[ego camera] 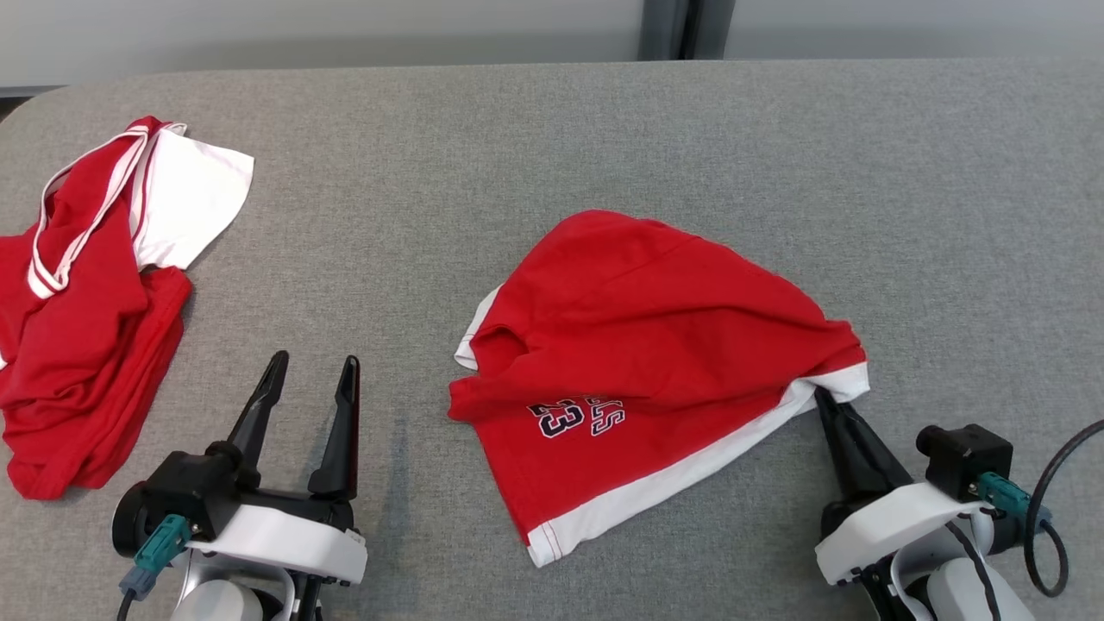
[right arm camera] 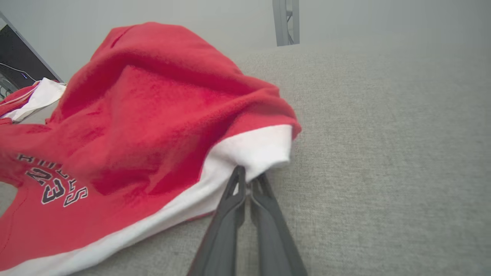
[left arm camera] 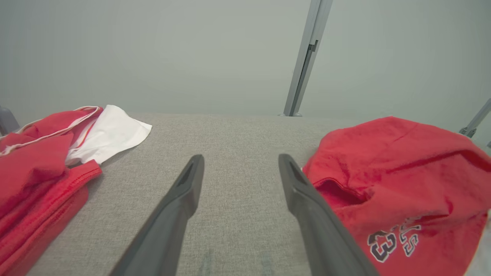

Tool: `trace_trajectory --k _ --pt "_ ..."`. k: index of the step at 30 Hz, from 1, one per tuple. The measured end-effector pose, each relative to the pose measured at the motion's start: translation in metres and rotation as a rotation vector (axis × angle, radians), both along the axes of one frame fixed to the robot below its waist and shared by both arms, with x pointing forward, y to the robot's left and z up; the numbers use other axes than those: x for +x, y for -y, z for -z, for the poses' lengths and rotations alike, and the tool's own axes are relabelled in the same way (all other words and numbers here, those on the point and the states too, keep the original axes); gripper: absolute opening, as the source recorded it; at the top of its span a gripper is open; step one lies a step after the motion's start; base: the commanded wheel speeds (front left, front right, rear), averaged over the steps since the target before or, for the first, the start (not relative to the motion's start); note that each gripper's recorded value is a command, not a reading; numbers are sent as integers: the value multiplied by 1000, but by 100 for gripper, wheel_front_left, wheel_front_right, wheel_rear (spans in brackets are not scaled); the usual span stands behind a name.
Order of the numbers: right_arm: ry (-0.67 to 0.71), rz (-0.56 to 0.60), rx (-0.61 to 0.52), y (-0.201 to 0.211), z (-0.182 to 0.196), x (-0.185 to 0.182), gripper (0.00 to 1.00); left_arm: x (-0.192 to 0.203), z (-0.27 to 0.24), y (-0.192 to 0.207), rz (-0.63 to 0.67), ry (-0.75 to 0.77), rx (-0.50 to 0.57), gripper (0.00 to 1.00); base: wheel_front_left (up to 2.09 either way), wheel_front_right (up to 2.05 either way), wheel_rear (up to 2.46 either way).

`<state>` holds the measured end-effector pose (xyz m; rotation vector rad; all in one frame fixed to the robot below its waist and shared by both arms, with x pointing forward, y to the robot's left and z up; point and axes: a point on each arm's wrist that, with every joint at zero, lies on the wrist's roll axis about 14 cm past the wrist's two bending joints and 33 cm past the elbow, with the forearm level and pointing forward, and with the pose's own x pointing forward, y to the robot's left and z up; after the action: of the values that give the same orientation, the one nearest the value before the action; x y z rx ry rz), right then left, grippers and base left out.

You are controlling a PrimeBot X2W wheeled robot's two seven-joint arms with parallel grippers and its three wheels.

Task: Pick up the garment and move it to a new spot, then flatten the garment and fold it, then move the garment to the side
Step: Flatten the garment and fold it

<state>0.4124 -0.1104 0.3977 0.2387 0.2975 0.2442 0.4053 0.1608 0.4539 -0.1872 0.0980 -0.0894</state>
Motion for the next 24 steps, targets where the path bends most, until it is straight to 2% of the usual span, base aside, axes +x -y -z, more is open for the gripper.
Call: trace_trajectory --k 4,12,15,18,24 --pt "30 31 -7 12 -6 5 0 1 2 2 6 -5 0 100 0 0 0" --pt "112 173 -58 69 -28 19 0 2 3 7 15 -6 -11 100 0 0 0" --pt "158 190 -78 77 -43 24 0 3 3 8 15 -4 -15 100 0 0 0" --pt "186 146 -67 59 -54 27 0 3 2 9 19 -2 -14 100 0 0 0" --pt "144 -35 -1 -9 -51 18 0 5 0 9 16 6 -17 100 0 0 0"
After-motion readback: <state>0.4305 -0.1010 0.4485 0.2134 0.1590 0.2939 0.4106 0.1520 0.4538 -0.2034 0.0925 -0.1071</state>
